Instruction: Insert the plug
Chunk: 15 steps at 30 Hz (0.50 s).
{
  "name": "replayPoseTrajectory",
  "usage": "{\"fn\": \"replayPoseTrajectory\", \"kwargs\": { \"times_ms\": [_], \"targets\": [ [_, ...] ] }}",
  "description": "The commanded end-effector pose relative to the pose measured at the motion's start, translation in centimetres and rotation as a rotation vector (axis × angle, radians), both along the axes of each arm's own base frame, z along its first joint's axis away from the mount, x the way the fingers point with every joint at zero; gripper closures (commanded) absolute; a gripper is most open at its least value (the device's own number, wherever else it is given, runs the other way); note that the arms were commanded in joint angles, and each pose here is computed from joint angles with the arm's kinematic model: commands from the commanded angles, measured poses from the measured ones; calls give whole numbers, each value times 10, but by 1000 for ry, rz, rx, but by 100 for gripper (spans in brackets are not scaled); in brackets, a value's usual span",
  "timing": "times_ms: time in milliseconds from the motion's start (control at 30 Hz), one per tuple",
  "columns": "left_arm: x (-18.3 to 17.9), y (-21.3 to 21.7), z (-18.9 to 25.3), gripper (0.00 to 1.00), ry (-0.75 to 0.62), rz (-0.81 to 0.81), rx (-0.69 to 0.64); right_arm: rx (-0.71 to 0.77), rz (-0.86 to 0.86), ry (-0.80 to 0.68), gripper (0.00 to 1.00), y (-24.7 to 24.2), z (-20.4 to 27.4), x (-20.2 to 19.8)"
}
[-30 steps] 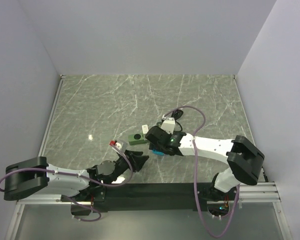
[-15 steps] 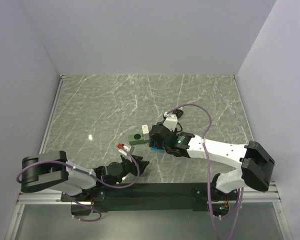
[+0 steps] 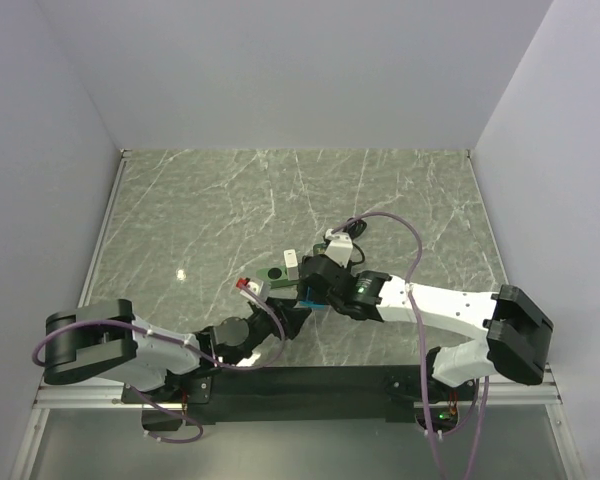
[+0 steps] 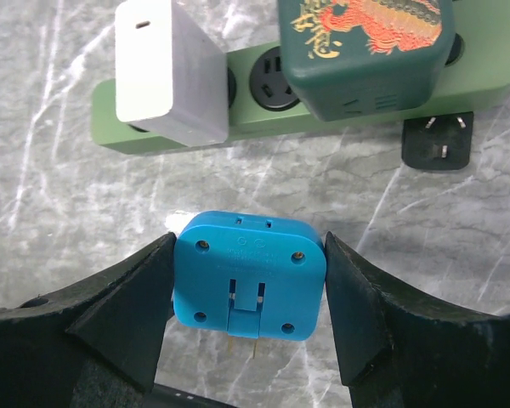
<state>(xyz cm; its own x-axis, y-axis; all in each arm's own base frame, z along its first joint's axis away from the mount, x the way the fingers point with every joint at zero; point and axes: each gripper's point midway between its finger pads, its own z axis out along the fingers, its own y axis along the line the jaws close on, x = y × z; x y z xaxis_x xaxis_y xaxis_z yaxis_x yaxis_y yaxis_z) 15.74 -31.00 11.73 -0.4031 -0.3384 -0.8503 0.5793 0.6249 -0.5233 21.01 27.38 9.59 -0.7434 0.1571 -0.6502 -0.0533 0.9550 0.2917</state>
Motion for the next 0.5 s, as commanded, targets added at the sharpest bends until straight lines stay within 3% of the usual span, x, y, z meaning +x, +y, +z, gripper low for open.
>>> {"fn": "replayPoseTrajectory", "kwargs": {
  "times_ms": [0,467],
  "targets": [
    [11,-5,13,43,-1,39,-44,61,9,-57,89,7,20,1],
    [16,-9,16,45,17,54,-101,96,65,-62,91,22,24,-10]
  ]
}}
